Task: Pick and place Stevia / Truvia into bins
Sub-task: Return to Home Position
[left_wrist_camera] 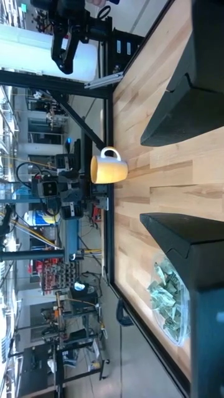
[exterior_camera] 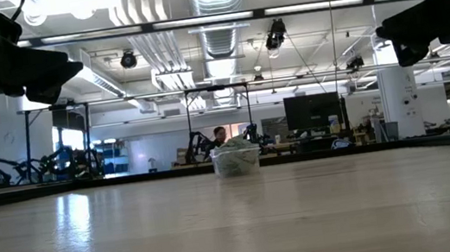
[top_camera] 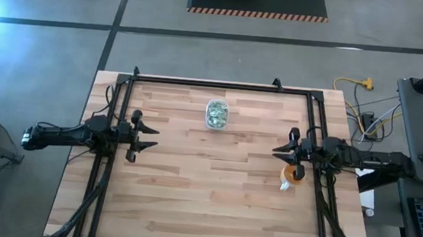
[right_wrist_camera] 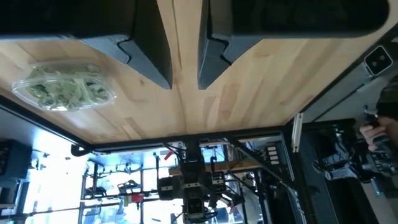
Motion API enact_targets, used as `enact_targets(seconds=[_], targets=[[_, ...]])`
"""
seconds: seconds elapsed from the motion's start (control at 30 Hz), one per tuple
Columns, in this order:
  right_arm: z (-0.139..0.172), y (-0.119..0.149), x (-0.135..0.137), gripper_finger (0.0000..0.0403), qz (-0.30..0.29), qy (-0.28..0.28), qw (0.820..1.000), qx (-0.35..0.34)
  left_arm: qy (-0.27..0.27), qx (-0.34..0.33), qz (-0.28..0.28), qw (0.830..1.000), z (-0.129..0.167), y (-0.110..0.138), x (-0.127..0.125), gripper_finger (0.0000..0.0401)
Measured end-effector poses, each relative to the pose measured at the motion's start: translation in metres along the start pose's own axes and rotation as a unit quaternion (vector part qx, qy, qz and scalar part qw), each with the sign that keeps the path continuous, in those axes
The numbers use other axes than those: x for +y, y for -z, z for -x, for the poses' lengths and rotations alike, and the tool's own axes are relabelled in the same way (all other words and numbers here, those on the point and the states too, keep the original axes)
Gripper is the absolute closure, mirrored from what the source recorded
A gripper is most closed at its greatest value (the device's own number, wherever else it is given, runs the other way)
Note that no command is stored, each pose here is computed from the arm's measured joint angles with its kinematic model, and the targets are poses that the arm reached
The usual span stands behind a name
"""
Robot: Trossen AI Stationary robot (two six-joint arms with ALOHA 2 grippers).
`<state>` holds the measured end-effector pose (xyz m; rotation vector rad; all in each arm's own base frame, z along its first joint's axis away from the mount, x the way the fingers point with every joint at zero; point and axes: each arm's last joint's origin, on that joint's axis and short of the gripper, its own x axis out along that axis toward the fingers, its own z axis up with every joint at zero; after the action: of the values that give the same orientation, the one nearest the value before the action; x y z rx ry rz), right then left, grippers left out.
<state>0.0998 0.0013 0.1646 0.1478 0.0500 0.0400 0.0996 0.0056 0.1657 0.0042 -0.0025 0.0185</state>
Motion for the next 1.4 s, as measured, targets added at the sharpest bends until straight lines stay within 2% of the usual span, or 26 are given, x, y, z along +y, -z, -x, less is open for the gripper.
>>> enact_targets(seconds=[1.4], targets=[[-0.0005, 0.0004, -0.0001, 0.0335, -0.005, 0.001, 1.0, 0.005, 0.0, 0.0, -0.001, 1.0, 0.0, 0.0, 0.0, 0.0232]])
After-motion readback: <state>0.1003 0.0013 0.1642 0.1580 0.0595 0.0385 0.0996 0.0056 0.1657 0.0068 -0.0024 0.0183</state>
